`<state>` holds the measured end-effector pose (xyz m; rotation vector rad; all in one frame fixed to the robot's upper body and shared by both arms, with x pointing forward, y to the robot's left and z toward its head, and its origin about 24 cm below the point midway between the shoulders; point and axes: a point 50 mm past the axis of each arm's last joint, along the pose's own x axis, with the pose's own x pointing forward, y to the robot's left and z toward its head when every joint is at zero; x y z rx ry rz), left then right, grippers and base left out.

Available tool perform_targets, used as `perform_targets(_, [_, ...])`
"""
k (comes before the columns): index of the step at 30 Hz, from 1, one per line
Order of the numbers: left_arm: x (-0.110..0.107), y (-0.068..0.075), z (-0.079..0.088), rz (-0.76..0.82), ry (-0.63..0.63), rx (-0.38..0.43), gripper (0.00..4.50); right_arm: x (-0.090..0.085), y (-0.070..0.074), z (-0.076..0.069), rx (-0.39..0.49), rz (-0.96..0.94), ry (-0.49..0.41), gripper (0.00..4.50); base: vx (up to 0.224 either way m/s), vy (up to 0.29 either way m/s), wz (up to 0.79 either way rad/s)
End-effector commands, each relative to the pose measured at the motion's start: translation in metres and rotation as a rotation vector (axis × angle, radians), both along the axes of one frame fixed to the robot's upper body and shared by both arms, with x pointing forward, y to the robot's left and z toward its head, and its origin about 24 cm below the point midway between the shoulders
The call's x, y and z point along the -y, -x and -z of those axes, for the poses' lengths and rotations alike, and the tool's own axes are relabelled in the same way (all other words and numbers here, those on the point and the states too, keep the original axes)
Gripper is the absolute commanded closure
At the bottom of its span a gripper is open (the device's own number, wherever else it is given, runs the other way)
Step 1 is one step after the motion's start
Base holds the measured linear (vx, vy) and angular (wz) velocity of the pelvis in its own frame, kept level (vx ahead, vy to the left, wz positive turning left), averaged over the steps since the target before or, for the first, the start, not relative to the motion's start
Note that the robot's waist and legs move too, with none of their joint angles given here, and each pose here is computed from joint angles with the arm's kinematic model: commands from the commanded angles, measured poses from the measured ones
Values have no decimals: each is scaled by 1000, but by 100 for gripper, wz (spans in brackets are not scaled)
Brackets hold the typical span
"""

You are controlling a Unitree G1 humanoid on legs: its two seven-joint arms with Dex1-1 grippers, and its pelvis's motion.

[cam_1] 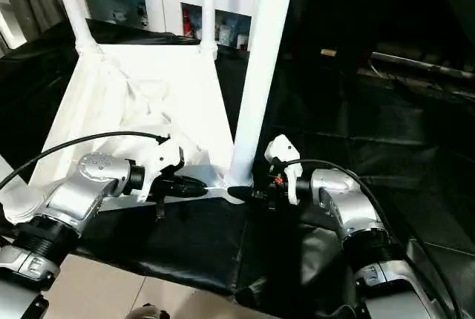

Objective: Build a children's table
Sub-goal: Rotate leg to tighten

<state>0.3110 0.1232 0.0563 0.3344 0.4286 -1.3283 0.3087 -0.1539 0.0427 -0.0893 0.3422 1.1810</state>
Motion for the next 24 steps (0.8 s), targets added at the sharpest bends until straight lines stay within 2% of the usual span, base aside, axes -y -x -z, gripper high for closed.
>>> perform_targets(1, [10, 1, -12, 48, 77, 24, 450, 3, 1, -1, 13, -12, 18, 137, 0, 0, 0])
perform_targets(6, [9, 2, -10, 53, 64, 20, 450, 2, 1, -2, 19, -5, 15, 172, 0, 0, 0])
perform_targets(15, [8, 1, -6, 34, 31, 34, 450, -1, 0, 4, 20, 28, 15, 181, 0, 0, 0])
perform_targets(17, [11, -10, 1, -84, -20, 63, 450, -5, -6, 17, -9, 193, 11, 181, 0, 0, 0])
perform_targets(18, [11, -10, 1, -84, -20, 63, 450, -5, -6, 17, -9, 193, 11, 181, 0, 0, 0])
perform_targets(20, [17, -18, 5, -173, -35, 64, 450, -10, -12, 25, -28, 332, 11, 181, 0, 0, 0])
perform_targets(22, [21, -22, 7, -225, -46, 67, 450, -14, -16, 29, -33, 412, 25, 182, 0, 0, 0])
perform_targets(24, [32, -30, 9, -319, -56, 74, 450, -21, -24, 33, -37, 569, 39, 182, 0, 0, 0])
